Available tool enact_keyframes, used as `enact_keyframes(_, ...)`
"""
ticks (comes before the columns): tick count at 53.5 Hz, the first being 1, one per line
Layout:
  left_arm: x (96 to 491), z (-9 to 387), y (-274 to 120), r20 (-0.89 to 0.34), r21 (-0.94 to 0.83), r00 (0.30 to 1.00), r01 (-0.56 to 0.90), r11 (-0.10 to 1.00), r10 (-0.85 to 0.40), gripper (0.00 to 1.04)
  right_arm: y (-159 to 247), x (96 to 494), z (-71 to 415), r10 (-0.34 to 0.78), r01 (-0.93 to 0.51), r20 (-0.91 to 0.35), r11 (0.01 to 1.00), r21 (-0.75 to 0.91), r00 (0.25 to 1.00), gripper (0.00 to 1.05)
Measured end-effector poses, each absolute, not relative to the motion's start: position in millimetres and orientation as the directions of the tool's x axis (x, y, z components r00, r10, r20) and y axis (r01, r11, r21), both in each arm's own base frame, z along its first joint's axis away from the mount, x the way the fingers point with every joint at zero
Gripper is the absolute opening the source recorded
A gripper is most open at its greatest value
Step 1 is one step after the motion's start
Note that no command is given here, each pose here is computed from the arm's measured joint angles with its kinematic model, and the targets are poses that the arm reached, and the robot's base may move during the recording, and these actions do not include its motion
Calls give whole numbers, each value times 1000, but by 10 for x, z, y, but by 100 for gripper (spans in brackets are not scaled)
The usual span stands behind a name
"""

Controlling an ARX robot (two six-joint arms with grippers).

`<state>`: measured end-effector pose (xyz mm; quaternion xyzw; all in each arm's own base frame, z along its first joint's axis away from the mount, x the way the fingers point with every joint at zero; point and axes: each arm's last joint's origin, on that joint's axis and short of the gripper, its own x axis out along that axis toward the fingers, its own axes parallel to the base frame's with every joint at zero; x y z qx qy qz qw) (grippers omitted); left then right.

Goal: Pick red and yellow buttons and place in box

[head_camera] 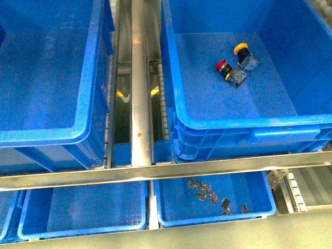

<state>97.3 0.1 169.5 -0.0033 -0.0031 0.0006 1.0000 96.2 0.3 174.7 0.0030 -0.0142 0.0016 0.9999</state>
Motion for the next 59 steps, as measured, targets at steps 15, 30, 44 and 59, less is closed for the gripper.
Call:
enact_keyframes(15, 974, 1693, 1, 6, -7, 1000, -1, 1000, 1, 97, 3, 958, 1748, 2, -2, 31, 1000, 6, 1000, 4)
enact_keyframes(30, 974, 1693, 1, 6, -7, 1000, -1, 1000, 1, 97, 3, 958, 1748, 2, -2, 30, 1000, 4, 1000, 9)
enact_keyframes(44, 973, 1695, 1, 6, -7, 1000, -1, 1000, 1, 97, 3, 958, 1748, 2, -2, 30, 1000, 4, 1000, 55)
enact_keyframes(59, 974, 1693, 1, 6, -7, 1000, -1, 1000, 1, 97, 3, 958, 1748, 2, -2, 30, 1000, 5, 1000, 100)
